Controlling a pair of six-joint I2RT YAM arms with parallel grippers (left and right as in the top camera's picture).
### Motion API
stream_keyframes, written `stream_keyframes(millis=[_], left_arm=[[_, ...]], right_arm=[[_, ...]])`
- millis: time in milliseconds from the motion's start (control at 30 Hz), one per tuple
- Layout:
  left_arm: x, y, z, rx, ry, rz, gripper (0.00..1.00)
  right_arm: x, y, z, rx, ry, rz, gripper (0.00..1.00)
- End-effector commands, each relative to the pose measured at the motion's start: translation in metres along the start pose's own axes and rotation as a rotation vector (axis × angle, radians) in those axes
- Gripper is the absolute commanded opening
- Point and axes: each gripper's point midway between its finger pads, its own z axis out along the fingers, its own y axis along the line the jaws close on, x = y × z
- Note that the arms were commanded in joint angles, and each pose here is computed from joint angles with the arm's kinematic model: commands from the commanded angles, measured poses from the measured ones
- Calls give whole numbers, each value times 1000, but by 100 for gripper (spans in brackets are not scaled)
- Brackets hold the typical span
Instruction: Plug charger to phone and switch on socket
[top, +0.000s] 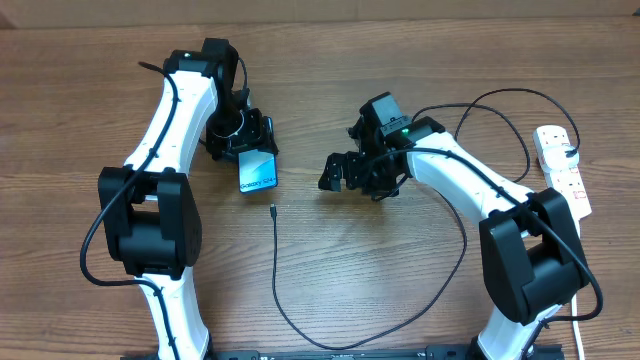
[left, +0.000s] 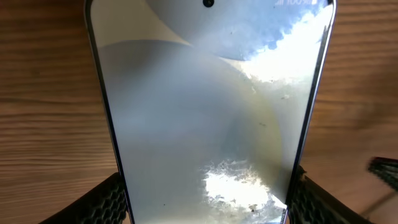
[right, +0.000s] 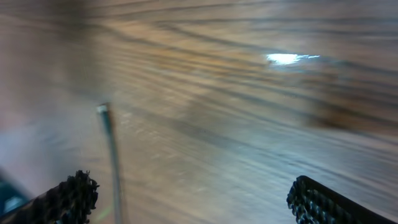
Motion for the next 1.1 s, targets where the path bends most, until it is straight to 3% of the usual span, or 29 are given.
stream_keyframes(millis=[0, 200, 567, 733, 1000, 1067], left_arm=[[-1, -25, -11, 137, 1, 23, 64], [7, -51, -17, 297, 45, 23, 64], [14, -74, -24, 423, 79, 30, 64], [18, -82, -21, 420, 88, 51, 64], [27, -98, -16, 416, 103, 94, 64], [28, -100, -15, 416, 103, 101, 64]], right_arm=[[7, 49, -19, -239, 34, -65, 100], [6, 85, -32, -441, 53, -88, 100], [-6, 91, -34, -459, 36, 19, 99], [-13, 95, -36, -475, 23, 72, 93], [-18, 99, -38, -489, 16, 109, 72], [-16, 101, -37, -489, 19, 105, 70]])
